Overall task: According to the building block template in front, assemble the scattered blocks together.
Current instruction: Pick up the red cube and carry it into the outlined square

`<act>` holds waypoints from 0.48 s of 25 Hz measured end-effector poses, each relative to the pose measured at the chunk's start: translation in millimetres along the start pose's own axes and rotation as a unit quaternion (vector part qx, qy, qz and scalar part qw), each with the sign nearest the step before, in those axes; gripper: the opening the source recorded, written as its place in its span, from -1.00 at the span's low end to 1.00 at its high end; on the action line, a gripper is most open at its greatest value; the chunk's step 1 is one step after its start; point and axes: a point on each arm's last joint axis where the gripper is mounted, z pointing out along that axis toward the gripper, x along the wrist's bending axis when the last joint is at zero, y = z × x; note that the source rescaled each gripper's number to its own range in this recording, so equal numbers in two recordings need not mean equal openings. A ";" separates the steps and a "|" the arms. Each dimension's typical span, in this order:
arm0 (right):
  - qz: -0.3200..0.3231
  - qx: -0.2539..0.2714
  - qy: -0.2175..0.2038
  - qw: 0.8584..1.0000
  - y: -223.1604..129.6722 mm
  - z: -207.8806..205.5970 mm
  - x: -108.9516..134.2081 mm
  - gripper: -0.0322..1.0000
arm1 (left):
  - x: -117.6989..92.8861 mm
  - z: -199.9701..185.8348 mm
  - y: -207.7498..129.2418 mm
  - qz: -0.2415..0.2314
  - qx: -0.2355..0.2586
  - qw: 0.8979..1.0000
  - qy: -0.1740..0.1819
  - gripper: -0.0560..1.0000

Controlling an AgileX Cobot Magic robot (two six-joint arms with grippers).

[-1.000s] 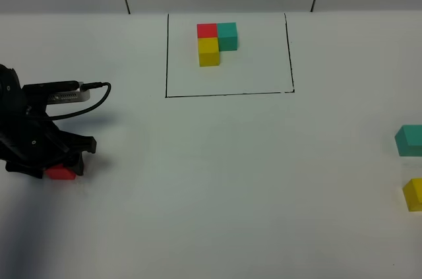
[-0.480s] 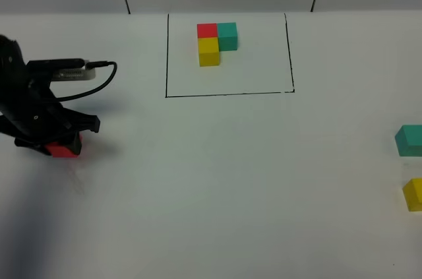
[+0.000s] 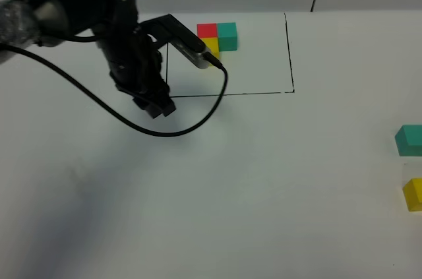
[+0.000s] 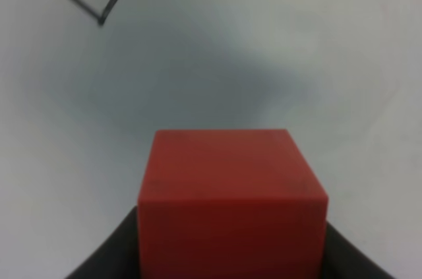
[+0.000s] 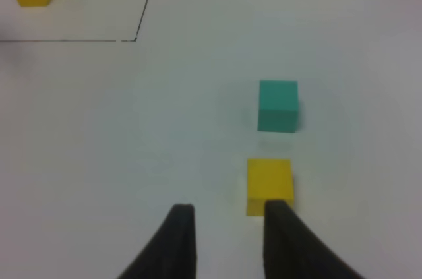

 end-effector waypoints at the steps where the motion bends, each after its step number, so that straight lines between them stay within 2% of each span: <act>1: 0.000 0.000 0.000 1.000 0.0 0.0 0.0 -0.94 | -4.6 7.0 10.4 0.023 0.012 1.000 0.004 -0.89; 6: 0.000 0.000 0.000 1.000 0.0 0.0 0.0 -0.94 | -27.4 35.0 54.2 0.128 0.060 0.990 0.023 -0.89; 12: 0.000 0.000 0.000 1.000 0.0 0.0 0.0 -0.94 | -42.2 65.9 72.0 0.226 0.080 0.971 0.012 -0.89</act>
